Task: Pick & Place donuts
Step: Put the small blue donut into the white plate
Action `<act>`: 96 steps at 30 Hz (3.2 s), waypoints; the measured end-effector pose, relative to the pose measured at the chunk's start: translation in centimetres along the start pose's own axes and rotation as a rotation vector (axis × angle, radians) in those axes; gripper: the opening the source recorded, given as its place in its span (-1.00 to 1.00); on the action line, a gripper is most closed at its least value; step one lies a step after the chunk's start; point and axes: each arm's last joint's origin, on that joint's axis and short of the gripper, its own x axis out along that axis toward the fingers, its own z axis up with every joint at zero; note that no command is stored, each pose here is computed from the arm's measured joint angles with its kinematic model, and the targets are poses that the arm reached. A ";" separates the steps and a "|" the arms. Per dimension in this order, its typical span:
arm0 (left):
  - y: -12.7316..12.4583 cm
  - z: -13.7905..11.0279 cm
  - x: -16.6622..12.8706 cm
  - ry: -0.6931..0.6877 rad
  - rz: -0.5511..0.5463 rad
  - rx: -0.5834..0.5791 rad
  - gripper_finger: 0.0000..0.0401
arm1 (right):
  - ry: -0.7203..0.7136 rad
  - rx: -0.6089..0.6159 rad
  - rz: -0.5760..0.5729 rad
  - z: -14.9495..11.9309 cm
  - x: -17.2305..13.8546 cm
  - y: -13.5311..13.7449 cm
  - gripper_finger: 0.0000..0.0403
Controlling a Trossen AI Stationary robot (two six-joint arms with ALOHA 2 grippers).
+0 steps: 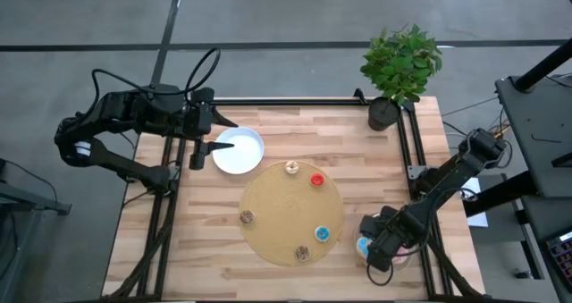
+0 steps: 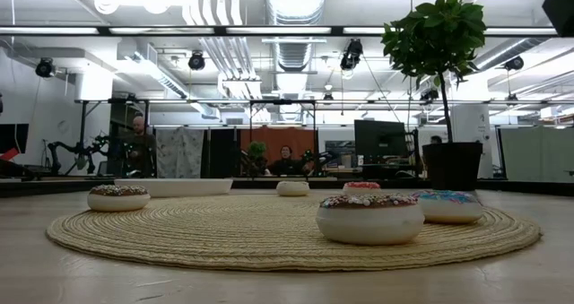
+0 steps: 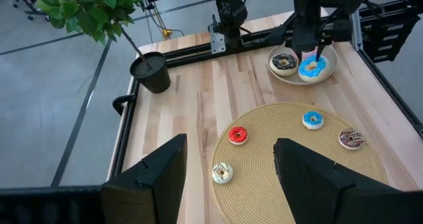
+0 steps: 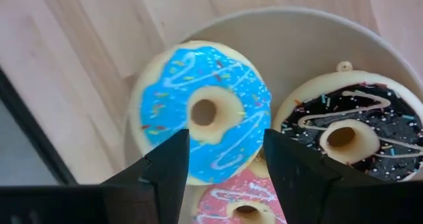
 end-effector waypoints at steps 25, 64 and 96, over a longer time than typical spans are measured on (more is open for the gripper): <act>0.0 0.2 0.4 -0.001 0.000 -0.006 -0.01 | -0.359 0.041 0.137 4.6 -7.3 3.9 -0.08; -0.1 -0.2 1.5 0.068 -0.021 0.058 -0.01 | -0.161 0.217 0.176 11.8 -4.2 1.7 -0.25; -0.1 -0.1 1.5 0.058 -0.010 -0.039 -0.01 | -0.026 -0.026 0.071 15.8 2.5 2.5 -0.25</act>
